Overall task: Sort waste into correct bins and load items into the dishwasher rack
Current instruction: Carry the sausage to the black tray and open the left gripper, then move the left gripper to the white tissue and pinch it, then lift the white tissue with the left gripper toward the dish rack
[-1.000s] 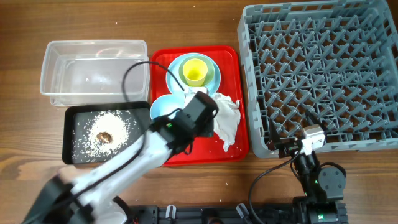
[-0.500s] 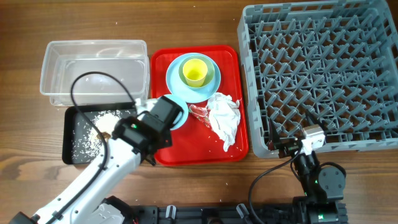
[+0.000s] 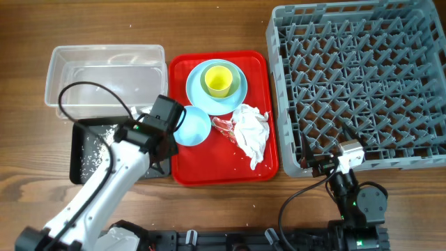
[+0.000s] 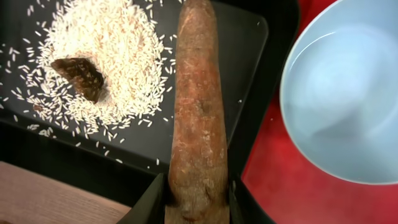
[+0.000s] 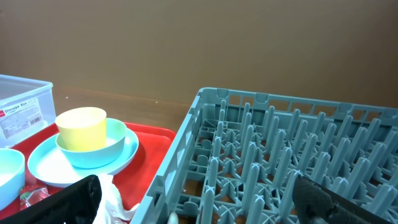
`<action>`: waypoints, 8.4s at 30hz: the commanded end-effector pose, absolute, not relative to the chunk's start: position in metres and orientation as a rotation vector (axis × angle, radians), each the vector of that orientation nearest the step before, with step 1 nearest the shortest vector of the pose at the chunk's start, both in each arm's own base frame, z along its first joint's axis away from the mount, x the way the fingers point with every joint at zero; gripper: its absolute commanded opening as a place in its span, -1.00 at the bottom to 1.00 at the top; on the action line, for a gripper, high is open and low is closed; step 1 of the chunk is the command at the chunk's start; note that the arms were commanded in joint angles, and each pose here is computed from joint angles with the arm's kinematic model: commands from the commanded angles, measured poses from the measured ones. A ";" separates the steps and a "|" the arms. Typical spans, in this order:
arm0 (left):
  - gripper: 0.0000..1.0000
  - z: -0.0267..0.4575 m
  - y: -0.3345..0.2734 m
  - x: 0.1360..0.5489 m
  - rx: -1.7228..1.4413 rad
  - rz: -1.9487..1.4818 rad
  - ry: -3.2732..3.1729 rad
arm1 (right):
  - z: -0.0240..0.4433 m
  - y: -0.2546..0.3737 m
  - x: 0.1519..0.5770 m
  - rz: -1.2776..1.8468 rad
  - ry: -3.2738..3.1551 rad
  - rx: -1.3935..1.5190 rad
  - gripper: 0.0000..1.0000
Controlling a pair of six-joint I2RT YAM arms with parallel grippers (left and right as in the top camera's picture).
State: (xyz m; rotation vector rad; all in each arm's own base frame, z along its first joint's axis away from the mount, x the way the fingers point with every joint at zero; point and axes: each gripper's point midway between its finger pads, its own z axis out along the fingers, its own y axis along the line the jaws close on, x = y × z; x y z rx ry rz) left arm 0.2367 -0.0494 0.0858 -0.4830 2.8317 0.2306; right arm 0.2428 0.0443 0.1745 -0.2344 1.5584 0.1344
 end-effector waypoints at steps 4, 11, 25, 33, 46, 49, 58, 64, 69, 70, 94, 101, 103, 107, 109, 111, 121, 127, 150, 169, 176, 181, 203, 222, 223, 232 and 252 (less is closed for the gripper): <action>-0.68 0.060 -0.046 0.246 -0.383 0.341 2.888 | 0.176 0.046 0.243 0.147 1.553 -0.229 0.99; -0.68 0.036 -0.048 0.251 -0.376 0.387 2.932 | 0.176 0.046 0.243 0.147 1.554 -0.229 0.99; -0.31 0.028 -0.052 0.259 -0.377 0.377 2.923 | 0.176 0.046 0.243 0.147 1.553 -0.229 1.00; -0.18 0.035 -0.050 0.256 -0.378 0.374 2.920 | 0.176 0.046 0.243 0.147 1.554 -0.229 0.99; -0.21 0.140 -0.131 0.262 -0.328 -0.437 2.775 | 0.176 0.046 0.243 0.147 1.554 -0.229 1.00; -0.19 0.158 -0.164 0.264 -0.236 -0.669 2.728 | 0.176 0.046 0.243 0.147 1.554 -0.229 1.00; 0.01 0.154 -0.235 0.278 -0.132 -0.802 2.652 | 0.176 0.046 0.243 0.147 1.554 -0.229 1.00; 0.36 0.139 -0.276 0.303 -0.165 -0.823 2.564 | 0.176 0.046 0.243 0.147 1.553 -0.229 0.99; 0.50 0.124 -0.297 0.331 -0.258 -0.841 2.480 | 0.176 0.046 0.243 0.147 1.554 -0.229 0.99; 0.53 0.122 -0.300 0.335 -0.256 -0.851 2.468 | 0.176 0.046 0.243 0.147 1.554 -0.229 0.99; 0.67 0.053 -0.290 0.341 -0.302 -0.661 2.575 | 0.176 0.046 0.243 0.147 1.554 -0.229 1.00; 0.63 0.039 -0.291 0.337 -0.297 -0.634 2.603 | 0.176 0.046 0.243 0.147 1.554 -0.229 1.00; 0.62 0.034 -0.293 0.334 -0.287 -0.619 2.614 | 0.176 0.046 0.243 0.147 1.553 -0.229 0.99; 0.57 0.033 -0.294 0.333 -0.277 -0.583 2.601 | 0.176 0.046 0.243 0.147 1.554 -0.229 1.00; 0.44 0.033 -0.293 0.332 -0.277 -0.576 2.604 | 0.176 0.046 0.243 0.147 1.554 -0.229 0.99; 0.36 0.030 -0.290 0.330 -0.279 -0.556 2.618 | 0.176 0.046 0.243 0.147 1.554 -0.229 0.99; 0.17 0.064 -0.293 0.339 -0.246 -0.569 2.546 | 0.176 0.046 0.243 0.147 1.554 -0.229 0.99; 0.43 0.088 -0.301 0.345 -0.041 -0.554 2.488 | 0.176 0.046 0.243 0.147 1.554 -0.229 0.99; 0.99 0.072 -0.315 0.308 1.700 -0.181 1.853 | 0.176 0.046 0.243 0.147 1.553 -0.229 0.99; 0.99 0.067 -0.311 0.336 1.623 -0.328 1.822 | 0.176 0.046 0.243 0.147 1.553 -0.229 1.00; 0.99 0.040 -0.310 0.334 1.651 -0.344 1.868 | 0.176 0.046 0.243 0.147 1.554 -0.229 1.00; 1.00 0.020 -0.308 0.331 1.673 -0.353 1.908 | 0.176 0.046 0.243 0.147 1.554 -0.229 0.99; -0.80 0.043 -0.314 0.339 1.625 -0.343 1.850 | 0.176 0.046 0.243 0.147 1.554 -0.229 0.99; -0.92 0.150 -0.308 0.331 1.361 -0.416 1.846 | 0.176 0.046 0.243 0.147 1.553 -0.229 1.00; -0.92 0.154 -0.306 0.328 1.362 -0.415 1.848 | 0.176 0.046 0.243 0.147 1.553 -0.229 0.99; -0.92 0.172 -0.287 0.332 1.127 -0.401 1.996 | 0.176 0.046 0.243 0.147 1.553 -0.229 0.99; -0.92 0.197 -0.098 0.419 -0.090 -0.027 2.198 | 0.176 0.046 0.243 0.147 1.553 -0.229 0.99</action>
